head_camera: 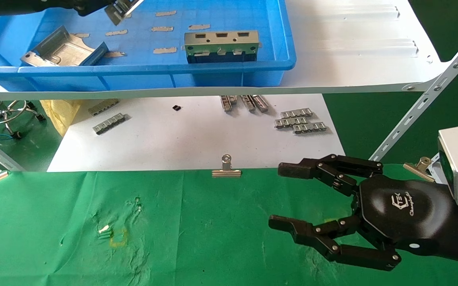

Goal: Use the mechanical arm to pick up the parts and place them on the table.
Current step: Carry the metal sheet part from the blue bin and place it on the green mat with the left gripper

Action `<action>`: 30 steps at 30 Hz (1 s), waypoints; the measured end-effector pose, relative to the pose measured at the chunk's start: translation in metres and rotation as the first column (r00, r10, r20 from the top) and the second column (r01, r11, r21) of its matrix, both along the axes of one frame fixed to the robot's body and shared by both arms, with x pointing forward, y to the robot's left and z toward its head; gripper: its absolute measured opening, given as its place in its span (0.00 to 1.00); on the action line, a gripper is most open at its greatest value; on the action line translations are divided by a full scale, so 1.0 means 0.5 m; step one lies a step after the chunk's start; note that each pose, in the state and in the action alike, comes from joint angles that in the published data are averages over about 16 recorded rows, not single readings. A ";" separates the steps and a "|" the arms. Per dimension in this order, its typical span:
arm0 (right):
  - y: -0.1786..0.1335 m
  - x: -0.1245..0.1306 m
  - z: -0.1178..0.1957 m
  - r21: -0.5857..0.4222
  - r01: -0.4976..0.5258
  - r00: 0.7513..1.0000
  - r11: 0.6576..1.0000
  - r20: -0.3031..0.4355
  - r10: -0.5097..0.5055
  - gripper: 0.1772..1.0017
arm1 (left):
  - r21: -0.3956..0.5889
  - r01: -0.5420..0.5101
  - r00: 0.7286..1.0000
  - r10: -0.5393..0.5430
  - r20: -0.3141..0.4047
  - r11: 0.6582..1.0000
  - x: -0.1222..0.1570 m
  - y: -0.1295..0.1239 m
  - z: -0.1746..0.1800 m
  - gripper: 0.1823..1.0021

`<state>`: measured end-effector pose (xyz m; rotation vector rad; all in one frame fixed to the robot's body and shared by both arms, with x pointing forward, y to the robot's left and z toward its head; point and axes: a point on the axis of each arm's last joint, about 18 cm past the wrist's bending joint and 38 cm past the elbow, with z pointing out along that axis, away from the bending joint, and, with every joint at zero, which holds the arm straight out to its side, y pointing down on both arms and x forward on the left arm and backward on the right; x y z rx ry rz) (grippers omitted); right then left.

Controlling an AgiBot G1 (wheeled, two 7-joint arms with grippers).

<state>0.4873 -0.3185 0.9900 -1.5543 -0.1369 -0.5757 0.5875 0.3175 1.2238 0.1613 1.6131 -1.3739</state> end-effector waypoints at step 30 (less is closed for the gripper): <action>0.000 0.000 0.000 0.000 0.000 1.000 1.000 0.000 0.000 0.99 | 0.442 0.106 0.980 -0.169 0.104 0.891 -0.156 0.049 -0.218 0.07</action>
